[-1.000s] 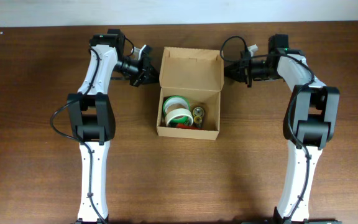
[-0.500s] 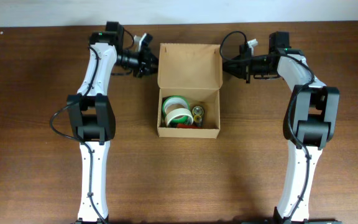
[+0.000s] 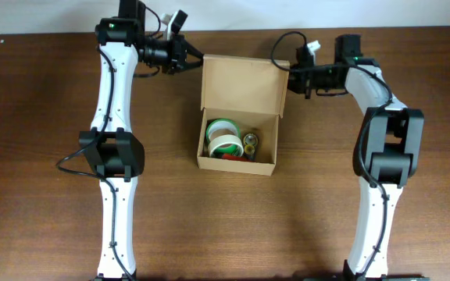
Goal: Pack container
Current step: 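Push the side flaps inward and fold the lid closed with both grippers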
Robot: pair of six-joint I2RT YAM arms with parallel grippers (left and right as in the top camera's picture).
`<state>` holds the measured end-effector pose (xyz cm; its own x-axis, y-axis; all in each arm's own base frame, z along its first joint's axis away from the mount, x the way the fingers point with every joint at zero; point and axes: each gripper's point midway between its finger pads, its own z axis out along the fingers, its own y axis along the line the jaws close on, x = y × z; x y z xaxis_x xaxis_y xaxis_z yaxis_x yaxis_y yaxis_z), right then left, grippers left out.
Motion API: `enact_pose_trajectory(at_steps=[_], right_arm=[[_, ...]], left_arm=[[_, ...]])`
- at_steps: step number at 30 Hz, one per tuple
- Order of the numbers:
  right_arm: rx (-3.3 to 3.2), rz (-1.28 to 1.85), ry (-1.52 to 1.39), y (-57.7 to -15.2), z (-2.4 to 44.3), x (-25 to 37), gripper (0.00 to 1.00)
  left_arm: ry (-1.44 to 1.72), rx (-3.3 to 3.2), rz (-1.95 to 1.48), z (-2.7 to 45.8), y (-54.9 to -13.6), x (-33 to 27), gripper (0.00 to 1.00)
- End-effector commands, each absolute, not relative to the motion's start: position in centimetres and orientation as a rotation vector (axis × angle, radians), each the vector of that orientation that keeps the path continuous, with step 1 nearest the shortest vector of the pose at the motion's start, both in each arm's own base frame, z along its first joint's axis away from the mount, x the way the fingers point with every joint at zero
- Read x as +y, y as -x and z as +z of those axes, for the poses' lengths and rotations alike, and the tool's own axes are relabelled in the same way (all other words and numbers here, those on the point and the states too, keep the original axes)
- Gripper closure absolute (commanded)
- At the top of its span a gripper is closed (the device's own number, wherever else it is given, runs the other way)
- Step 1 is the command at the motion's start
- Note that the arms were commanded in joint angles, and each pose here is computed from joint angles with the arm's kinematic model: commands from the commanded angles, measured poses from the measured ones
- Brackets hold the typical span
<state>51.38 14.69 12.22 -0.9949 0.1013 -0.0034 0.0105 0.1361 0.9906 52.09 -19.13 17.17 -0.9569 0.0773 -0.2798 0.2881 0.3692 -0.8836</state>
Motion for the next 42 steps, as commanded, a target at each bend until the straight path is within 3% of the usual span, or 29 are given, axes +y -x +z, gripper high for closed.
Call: enact_pose_trajectory(at_steps=[1,11,31,35,42], right_arm=[[2.240,1.954,0.128,-50.7,18.0,17.3,0.96],[2.411,1.565,0.160,-48.9,20.4,18.1,0.96],[2.771,0.976,0.335,-41.3,19.8,18.5,0.96],[2.814,0.807,0.347,-40.2,20.3,17.5,0.96],[2.924,0.634,0.368,-37.7,19.9,15.9,0.96]], left_arm=[[-0.433,2.427,-1.573,16.6,-51.4,-18.7,0.98],[-0.519,2.431,-1.570,17.5,-49.4,-18.6,0.98],[-0.559,2.591,-1.085,23.4,-46.9,-19.5,0.98],[-0.555,2.661,-0.875,22.6,-46.8,-19.2,0.98],[-0.555,2.749,-0.792,20.7,-46.2,-19.6,0.99]])
